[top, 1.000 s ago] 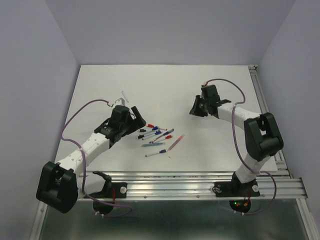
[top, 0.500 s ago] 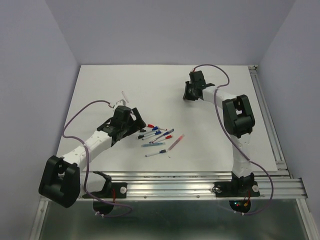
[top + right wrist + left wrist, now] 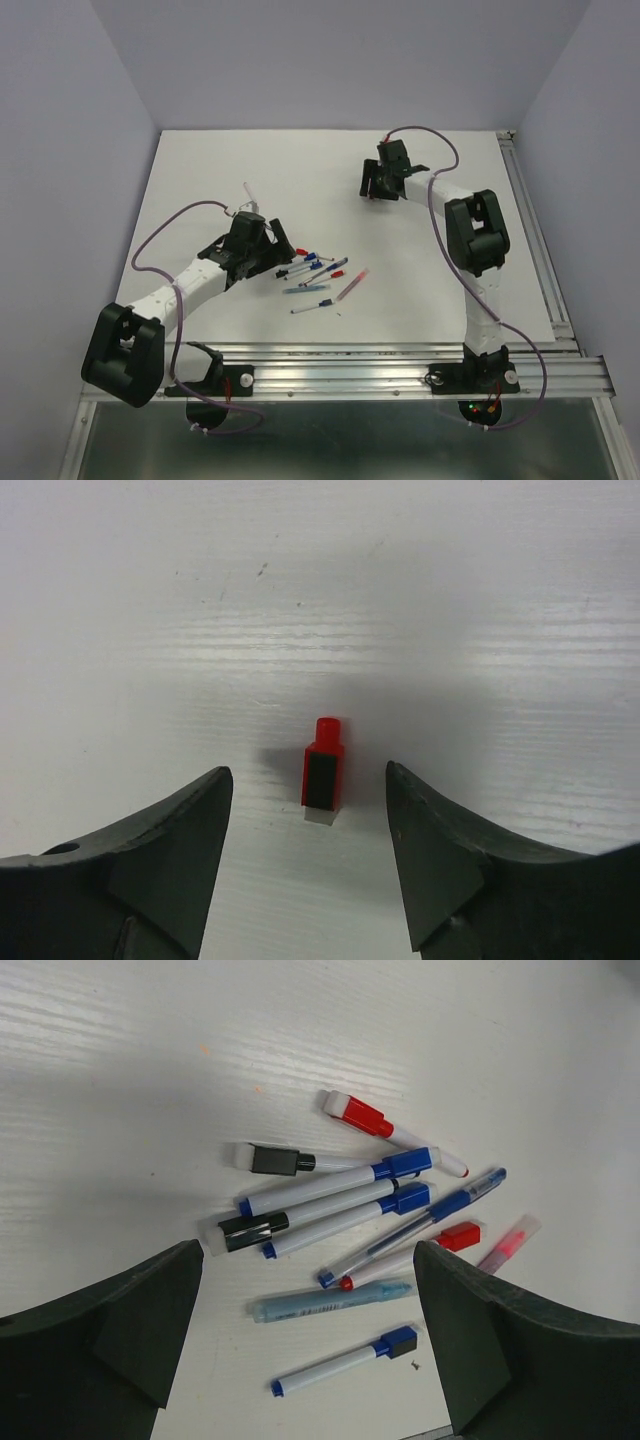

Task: Open the pen caps

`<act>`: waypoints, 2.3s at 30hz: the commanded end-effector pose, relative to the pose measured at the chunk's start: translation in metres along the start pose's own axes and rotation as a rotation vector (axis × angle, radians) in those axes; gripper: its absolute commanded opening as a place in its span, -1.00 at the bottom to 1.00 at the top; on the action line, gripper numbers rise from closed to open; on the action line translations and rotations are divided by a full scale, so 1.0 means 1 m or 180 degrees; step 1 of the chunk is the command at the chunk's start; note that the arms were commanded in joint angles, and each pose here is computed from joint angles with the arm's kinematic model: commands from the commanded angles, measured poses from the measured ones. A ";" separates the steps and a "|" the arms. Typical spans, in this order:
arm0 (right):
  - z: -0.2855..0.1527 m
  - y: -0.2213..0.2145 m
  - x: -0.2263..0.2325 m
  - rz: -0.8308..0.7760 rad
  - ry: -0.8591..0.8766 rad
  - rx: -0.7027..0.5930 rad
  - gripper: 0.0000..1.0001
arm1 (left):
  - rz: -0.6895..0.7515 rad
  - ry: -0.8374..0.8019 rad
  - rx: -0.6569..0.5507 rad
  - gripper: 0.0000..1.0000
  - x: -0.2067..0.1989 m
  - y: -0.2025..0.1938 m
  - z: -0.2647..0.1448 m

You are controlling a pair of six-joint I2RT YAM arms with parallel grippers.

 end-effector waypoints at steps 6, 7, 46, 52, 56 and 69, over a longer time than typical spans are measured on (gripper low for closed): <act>-0.069 0.005 -0.003 -0.0044 0.0077 -0.0088 1.00 | 0.0222 -0.0481 0.0195 0.98 -0.015 -0.016 -0.019; -0.084 0.001 -0.004 -0.0033 0.0101 -0.0133 1.00 | 0.0233 -0.0523 0.0181 0.98 -0.017 -0.019 -0.023; -0.280 -0.133 -0.007 0.1372 0.1224 -0.1183 1.00 | 0.2359 -0.0794 0.0847 0.02 -0.099 -0.143 0.045; -0.279 -0.135 -0.008 0.1344 0.1215 -0.1169 1.00 | 0.2634 -0.0681 0.0690 -0.06 -0.103 -0.161 0.033; -0.282 -0.135 -0.005 0.1323 0.1278 -0.1148 1.00 | 0.2754 -0.0415 0.0709 -0.29 -0.100 -0.170 0.045; -0.297 -0.134 -0.010 0.1358 0.1210 -0.1268 1.00 | 0.2558 -0.0541 0.0652 -1.00 -0.116 -0.173 0.033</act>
Point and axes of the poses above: each gripper's point midway between its finger pads, its own z axis out along the fingers, its own x axis along the line the jaws close on, y = z × x, the point moved 7 cm from there along -z, back along the fingers, and after that the axes turned 11 degrees about -z, right-handed, at the moved point
